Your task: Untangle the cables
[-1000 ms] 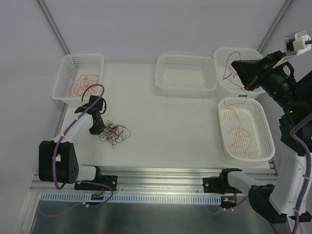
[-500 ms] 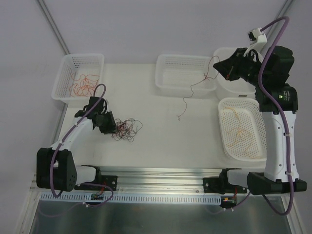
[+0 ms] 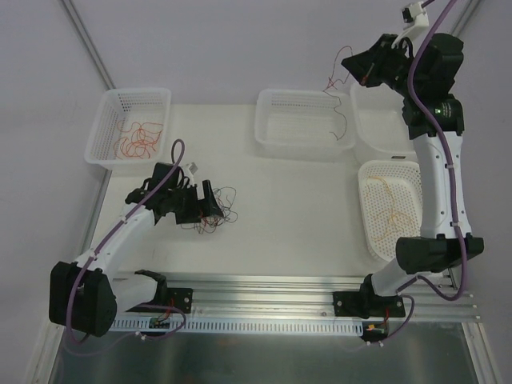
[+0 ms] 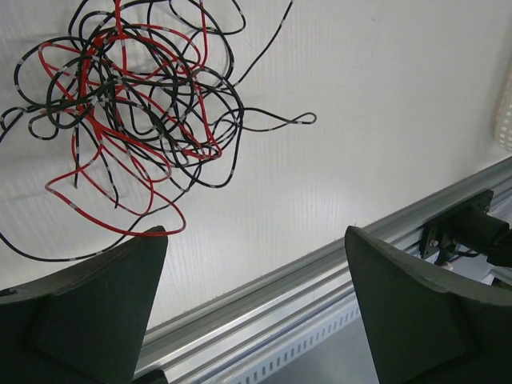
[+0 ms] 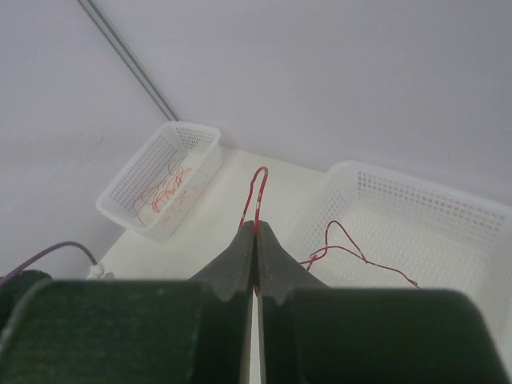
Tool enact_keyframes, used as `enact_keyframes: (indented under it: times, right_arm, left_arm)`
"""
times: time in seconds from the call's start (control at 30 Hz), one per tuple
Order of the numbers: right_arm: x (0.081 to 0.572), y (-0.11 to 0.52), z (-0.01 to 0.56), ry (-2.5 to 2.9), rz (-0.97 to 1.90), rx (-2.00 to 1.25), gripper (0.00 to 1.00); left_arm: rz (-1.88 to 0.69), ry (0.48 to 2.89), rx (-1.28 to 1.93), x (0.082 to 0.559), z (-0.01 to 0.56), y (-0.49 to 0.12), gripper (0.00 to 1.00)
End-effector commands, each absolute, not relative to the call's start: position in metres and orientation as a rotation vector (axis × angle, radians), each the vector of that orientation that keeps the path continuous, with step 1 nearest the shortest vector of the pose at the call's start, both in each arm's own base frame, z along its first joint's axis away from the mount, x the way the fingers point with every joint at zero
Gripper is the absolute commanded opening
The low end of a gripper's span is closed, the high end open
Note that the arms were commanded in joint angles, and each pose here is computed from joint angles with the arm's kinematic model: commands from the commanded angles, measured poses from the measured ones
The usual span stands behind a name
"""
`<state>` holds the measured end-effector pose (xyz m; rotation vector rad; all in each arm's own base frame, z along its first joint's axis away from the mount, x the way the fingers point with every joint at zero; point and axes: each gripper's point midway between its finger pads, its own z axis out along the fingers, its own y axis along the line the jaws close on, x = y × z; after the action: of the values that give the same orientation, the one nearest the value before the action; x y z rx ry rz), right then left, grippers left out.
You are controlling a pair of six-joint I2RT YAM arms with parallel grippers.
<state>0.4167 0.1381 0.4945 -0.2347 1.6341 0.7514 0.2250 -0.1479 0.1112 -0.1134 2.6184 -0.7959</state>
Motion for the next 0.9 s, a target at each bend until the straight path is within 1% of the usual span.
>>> enact_keyframes:
  times: [0.0, 0.03, 0.1, 0.2, 0.23, 0.33, 0.37, 0.43, 0.5, 0.53, 0.6, 0.63, 0.67, 0.73, 0.77, 0.87]
  right_arm:
    - [0.434, 0.143, 0.535, 1.477, 0.772, -0.268, 0.01]
    - [0.44, 0.142, 0.536, 1.467, 0.765, -0.258, 0.01]
    - [0.453, 0.141, 0.538, 1.436, 0.752, -0.254, 0.01]
    - [0.481, 0.141, 0.523, 1.444, 0.743, -0.238, 0.01]
    - [0.496, 0.142, 0.506, 1.472, 0.746, -0.229, 0.01]
    - [0.519, 0.148, 0.481, 1.498, 0.755, -0.22, 0.01]
    - [0.535, 0.15, 0.459, 1.539, 0.759, -0.2, 0.01]
    - [0.551, 0.155, 0.429, 1.607, 0.777, -0.176, 0.01]
    - [0.569, 0.161, 0.383, 1.701, 0.791, -0.146, 0.04]
    - [0.572, 0.163, 0.369, 1.733, 0.796, -0.14, 0.07]
    - [0.578, 0.167, 0.336, 1.807, 0.8, -0.115, 0.25]
    - [0.578, 0.167, 0.328, 1.827, 0.797, -0.106, 0.36]
    - [0.575, 0.167, 0.311, 1.867, 0.794, -0.09, 0.55]
    - [0.568, 0.164, 0.313, 1.876, 0.773, -0.073, 0.65]
    - [0.563, 0.163, 0.304, 1.901, 0.769, -0.064, 0.72]
    - [0.542, 0.164, 0.311, 1.931, 0.76, -0.096, 0.83]
  left_arm:
    - [-0.852, 2.582, -0.101, 0.219, 0.12, -0.153, 0.96]
    - [-0.852, 2.573, -0.101, 0.218, 0.121, -0.153, 0.99]
    - [-0.848, 2.57, -0.108, 0.216, 0.121, -0.152, 0.99]
    - [-0.837, 2.561, -0.12, 0.215, 0.12, -0.15, 0.99]
    - [-0.835, 2.559, -0.124, 0.215, 0.12, -0.149, 0.99]
    - [-0.84, 2.564, -0.143, 0.213, 0.119, -0.149, 0.99]
    - [-0.84, 2.564, -0.15, 0.212, 0.119, -0.149, 0.99]
    - [-0.834, 2.564, -0.158, 0.211, 0.117, -0.148, 0.99]
    - [-0.831, 2.563, -0.17, 0.21, 0.117, -0.147, 0.99]
    - [-0.829, 2.566, -0.174, 0.21, 0.116, -0.147, 0.99]
    - [-0.827, 2.567, -0.185, 0.21, 0.115, -0.146, 0.99]
    - [-0.828, 2.567, -0.185, 0.209, 0.115, -0.147, 0.99]
    - [-0.827, 2.566, -0.185, 0.21, 0.116, -0.147, 0.99]
    - [-0.812, 2.567, -0.187, 0.212, 0.115, -0.145, 0.99]
    - [-0.803, 2.565, -0.185, 0.214, 0.116, -0.145, 0.99]
    - [-0.761, 2.566, -0.189, 0.22, 0.115, -0.141, 0.99]
